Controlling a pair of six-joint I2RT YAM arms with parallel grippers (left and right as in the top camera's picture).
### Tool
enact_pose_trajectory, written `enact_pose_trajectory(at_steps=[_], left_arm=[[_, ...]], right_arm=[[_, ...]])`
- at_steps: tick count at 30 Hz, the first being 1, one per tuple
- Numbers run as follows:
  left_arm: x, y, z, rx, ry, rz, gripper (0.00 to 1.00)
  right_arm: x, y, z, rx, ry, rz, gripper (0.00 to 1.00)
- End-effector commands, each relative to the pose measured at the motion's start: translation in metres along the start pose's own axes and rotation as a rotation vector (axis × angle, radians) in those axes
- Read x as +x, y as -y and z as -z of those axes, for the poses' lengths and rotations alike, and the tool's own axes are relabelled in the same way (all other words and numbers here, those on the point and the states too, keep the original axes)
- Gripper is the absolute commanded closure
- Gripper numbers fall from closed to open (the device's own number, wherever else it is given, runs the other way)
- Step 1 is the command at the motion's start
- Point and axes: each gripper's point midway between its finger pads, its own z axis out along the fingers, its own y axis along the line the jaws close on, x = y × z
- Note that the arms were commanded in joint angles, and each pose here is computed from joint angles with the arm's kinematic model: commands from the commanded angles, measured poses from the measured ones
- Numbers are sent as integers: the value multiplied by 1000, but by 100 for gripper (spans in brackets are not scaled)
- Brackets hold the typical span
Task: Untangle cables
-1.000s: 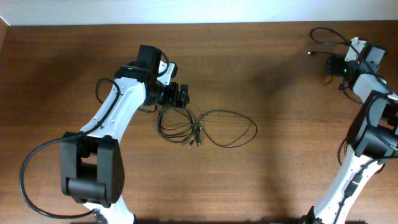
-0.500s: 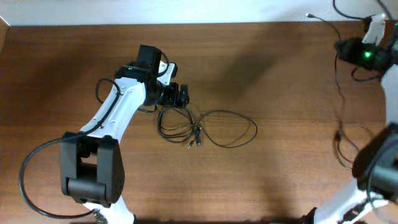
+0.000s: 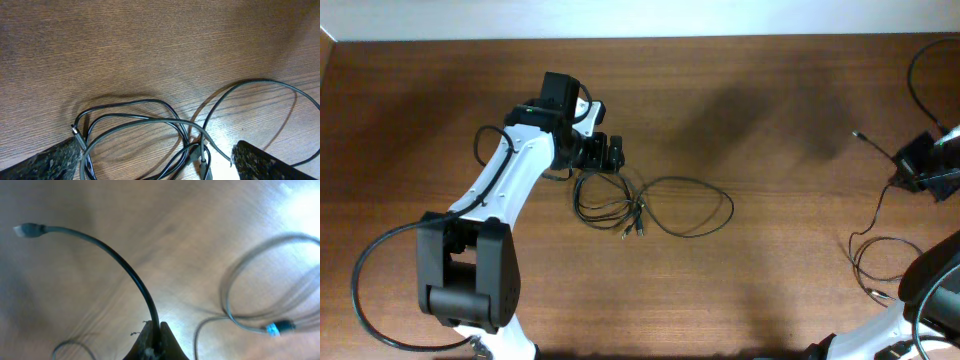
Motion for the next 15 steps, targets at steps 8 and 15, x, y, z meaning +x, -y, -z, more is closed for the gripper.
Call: enact_pose_trajectory(at_steps=[8, 15], left_arm=[[-6, 2, 6, 12, 21, 0, 1], [-6, 2, 6, 12, 21, 0, 1]], right_arm=[[50, 121, -10, 645, 111, -783, 96], [64, 164, -62, 764, 215, -804, 96]])
